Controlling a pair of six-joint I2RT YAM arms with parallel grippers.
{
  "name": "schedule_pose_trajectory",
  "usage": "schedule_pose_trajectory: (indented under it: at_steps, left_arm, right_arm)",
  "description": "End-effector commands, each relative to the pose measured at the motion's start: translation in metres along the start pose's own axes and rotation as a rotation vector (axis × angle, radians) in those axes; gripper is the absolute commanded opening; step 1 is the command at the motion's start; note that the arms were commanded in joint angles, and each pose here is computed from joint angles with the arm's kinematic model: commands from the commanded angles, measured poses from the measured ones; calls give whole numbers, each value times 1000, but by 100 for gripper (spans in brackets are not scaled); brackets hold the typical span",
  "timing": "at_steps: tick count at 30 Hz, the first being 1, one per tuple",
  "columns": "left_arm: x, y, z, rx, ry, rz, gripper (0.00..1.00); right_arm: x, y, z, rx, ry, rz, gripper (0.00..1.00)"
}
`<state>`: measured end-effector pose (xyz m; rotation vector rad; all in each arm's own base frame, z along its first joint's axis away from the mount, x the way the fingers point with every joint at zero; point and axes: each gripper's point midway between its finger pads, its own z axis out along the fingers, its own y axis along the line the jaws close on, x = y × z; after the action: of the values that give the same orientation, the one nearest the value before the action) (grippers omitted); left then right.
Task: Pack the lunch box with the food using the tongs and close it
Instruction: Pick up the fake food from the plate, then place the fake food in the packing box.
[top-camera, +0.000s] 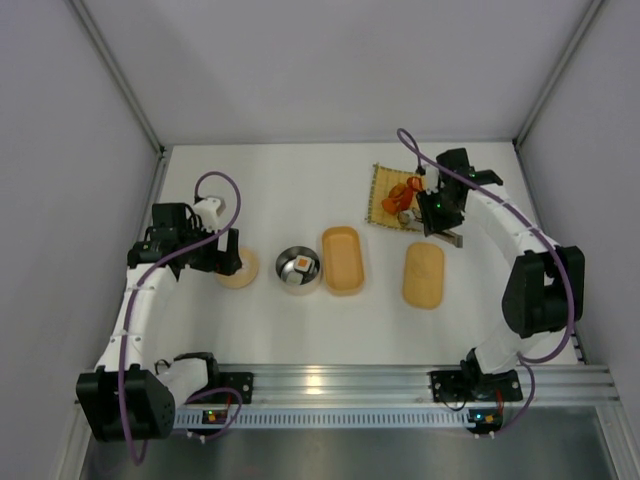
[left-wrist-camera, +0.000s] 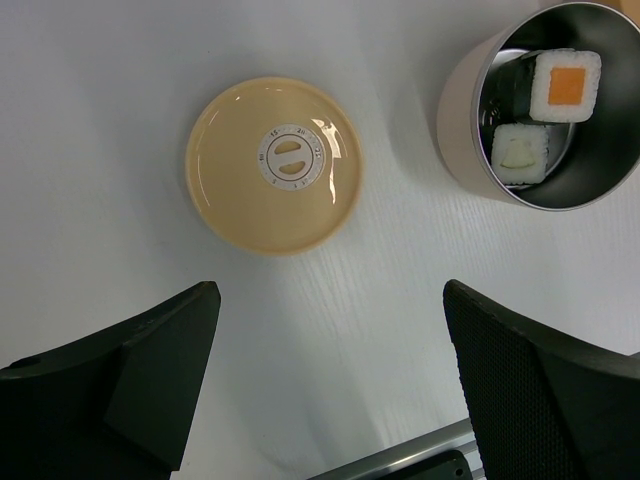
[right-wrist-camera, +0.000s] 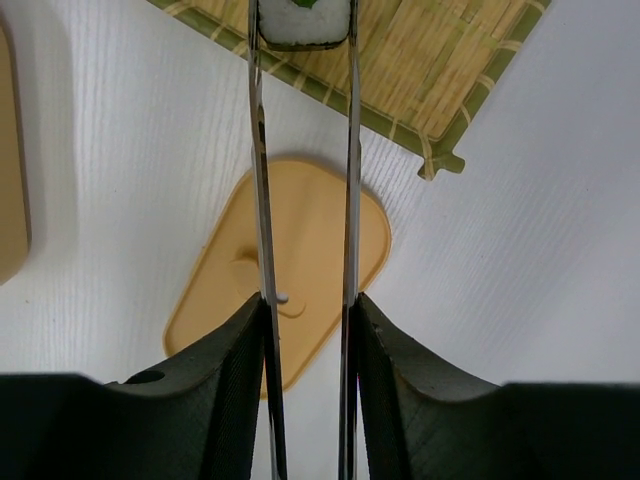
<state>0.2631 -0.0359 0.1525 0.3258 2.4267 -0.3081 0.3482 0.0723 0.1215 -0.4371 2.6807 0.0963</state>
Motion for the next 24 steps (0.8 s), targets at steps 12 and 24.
schedule_pose_trajectory:
  at_steps: [12,24]
  left_arm:
    - [-5,-1,-3,7,-29,9,98]
    - [-6,-3,-2,18,-29,8,98]
  right_arm:
    - [-31,145,-133,-462,-332,-403,26]
    - [-13,237,-109,-537,-239,-676,27]
